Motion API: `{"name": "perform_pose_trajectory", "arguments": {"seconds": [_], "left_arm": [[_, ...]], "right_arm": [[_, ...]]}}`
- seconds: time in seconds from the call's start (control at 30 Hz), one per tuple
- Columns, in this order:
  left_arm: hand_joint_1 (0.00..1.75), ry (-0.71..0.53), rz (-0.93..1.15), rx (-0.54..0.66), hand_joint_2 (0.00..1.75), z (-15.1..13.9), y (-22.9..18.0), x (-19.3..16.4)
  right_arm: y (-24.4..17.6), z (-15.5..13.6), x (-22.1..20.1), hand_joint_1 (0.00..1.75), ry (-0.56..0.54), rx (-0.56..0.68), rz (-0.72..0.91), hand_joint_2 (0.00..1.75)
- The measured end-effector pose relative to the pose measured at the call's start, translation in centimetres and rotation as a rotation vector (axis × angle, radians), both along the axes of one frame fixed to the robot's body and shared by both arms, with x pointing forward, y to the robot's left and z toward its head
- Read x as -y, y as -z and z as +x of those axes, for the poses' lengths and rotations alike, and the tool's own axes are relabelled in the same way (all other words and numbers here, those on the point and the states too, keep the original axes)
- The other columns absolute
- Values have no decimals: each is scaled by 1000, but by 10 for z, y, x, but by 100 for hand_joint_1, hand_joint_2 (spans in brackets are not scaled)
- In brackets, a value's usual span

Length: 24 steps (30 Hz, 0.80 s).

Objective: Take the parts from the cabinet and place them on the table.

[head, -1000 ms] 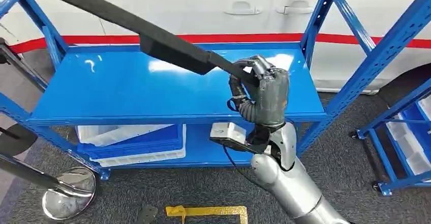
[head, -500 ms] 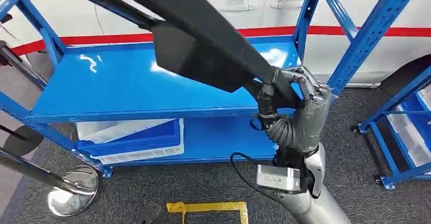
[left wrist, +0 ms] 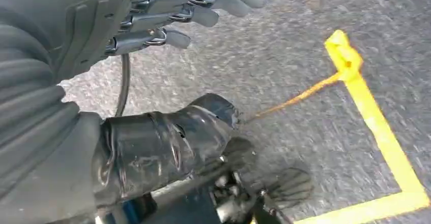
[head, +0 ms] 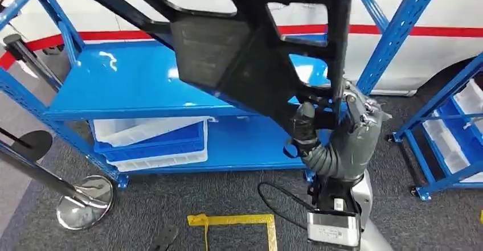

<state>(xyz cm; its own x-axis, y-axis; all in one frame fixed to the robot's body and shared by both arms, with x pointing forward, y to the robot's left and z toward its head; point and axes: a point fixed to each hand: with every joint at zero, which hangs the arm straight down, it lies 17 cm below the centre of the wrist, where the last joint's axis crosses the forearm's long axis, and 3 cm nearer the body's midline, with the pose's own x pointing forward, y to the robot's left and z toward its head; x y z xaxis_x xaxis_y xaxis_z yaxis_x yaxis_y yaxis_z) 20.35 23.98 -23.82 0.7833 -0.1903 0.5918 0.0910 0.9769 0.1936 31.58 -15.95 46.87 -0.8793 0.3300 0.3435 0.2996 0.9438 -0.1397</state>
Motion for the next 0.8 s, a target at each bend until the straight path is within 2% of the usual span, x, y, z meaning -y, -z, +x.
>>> {"name": "perform_pose_trajectory", "arguments": {"seconds": [0.8], "left_arm": [[0, -3, -2, -7, 175, -2, 1, -4]], "right_arm": [[2, 0, -8, 175, -57, -16, -13, 175]]}}
